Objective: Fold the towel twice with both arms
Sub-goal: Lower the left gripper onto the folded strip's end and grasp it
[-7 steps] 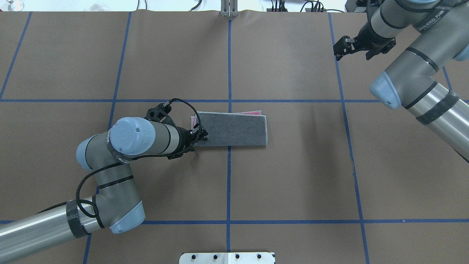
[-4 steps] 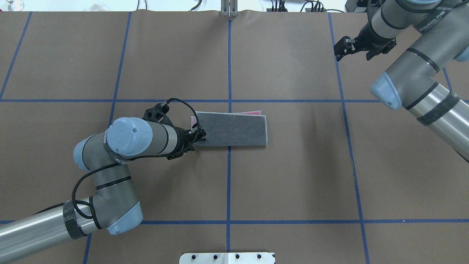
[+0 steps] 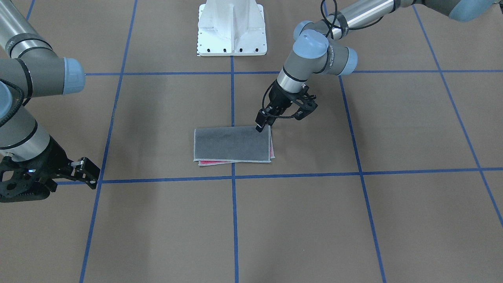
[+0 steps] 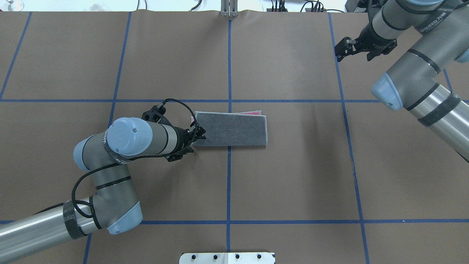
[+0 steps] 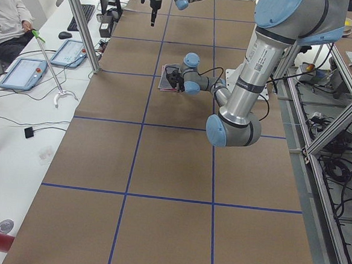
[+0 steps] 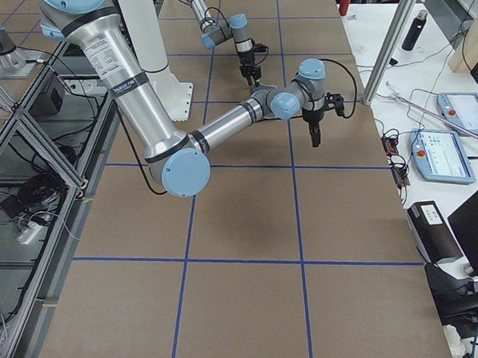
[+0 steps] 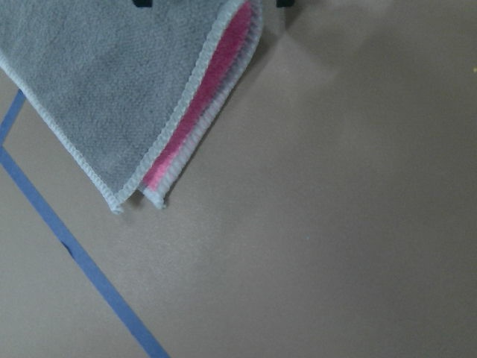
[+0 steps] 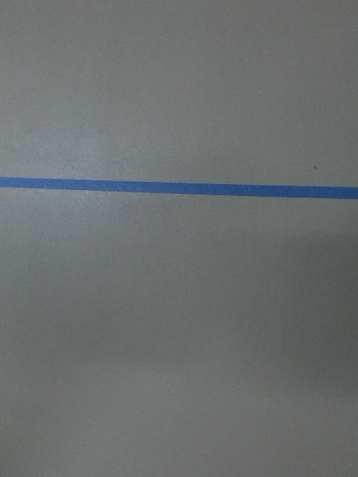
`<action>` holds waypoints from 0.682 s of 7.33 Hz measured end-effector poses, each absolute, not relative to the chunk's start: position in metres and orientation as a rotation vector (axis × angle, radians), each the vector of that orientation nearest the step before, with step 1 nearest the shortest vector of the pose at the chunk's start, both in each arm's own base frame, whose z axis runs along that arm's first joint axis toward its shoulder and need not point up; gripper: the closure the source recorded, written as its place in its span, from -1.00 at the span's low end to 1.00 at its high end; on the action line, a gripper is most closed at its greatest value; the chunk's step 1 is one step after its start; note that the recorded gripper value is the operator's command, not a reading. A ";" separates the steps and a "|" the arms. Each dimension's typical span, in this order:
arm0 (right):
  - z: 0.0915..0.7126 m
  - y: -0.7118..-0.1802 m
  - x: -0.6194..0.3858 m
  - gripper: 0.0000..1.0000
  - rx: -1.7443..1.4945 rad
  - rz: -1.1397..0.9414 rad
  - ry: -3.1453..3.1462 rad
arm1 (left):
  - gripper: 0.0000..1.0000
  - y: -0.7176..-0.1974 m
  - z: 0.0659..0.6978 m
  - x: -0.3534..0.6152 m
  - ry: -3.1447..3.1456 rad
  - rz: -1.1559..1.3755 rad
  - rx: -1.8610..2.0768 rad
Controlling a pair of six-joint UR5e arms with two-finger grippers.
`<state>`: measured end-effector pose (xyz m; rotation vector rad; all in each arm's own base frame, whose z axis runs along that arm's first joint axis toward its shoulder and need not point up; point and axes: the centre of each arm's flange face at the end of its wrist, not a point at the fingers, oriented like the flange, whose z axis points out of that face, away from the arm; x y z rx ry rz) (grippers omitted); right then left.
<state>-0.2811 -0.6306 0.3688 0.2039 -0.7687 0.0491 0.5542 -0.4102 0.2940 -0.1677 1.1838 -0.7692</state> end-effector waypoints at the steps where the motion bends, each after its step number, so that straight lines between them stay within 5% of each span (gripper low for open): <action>1: 0.369 -0.630 -0.281 -0.98 0.203 0.049 -0.768 | -0.27 -0.411 0.295 0.554 1.181 -0.797 -0.184; 5: 0.370 -0.630 -0.281 -0.98 0.204 0.049 -0.768 | -0.22 -0.417 0.298 0.549 1.179 -0.932 -0.244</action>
